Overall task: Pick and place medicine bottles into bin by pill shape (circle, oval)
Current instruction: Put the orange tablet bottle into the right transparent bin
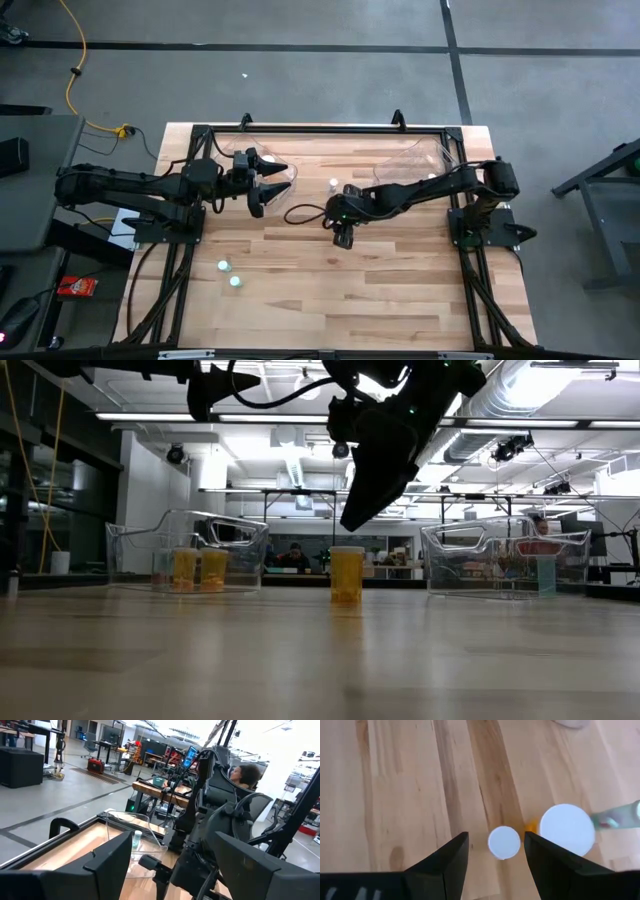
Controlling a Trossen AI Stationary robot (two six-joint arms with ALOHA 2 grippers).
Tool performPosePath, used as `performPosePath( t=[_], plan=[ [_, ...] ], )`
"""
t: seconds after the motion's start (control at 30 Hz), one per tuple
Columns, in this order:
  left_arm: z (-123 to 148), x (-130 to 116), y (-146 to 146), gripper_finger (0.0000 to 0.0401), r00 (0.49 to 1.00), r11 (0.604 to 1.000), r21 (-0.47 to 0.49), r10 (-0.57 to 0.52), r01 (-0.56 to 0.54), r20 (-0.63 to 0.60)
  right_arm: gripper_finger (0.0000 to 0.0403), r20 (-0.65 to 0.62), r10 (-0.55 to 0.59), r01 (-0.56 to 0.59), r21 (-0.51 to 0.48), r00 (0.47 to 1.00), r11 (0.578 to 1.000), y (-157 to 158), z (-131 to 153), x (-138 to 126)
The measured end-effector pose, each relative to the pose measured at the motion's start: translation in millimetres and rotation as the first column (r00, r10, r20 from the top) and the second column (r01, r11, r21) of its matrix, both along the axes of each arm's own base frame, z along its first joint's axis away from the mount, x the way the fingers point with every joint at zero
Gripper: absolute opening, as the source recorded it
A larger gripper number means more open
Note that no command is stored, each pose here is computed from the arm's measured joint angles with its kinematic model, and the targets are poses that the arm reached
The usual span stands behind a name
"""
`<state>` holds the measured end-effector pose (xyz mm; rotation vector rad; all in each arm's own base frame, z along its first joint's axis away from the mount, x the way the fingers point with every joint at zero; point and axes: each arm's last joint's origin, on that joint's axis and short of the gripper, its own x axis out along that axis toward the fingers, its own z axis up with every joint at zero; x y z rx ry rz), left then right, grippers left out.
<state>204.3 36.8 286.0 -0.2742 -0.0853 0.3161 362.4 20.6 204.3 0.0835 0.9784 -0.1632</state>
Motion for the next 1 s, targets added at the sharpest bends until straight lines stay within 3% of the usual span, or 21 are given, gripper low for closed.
performPosePath(
  t=[1.0],
  plan=[
    [-0.1, -0.1, 0.4, 0.0268, 1.0, 1.0, 0.024, 0.005, -0.004, -0.009, 0.0185, -0.061, 0.083, -0.085, -0.026, 0.995, 0.996, -8.9, -27.1, 9.6]
  ],
)
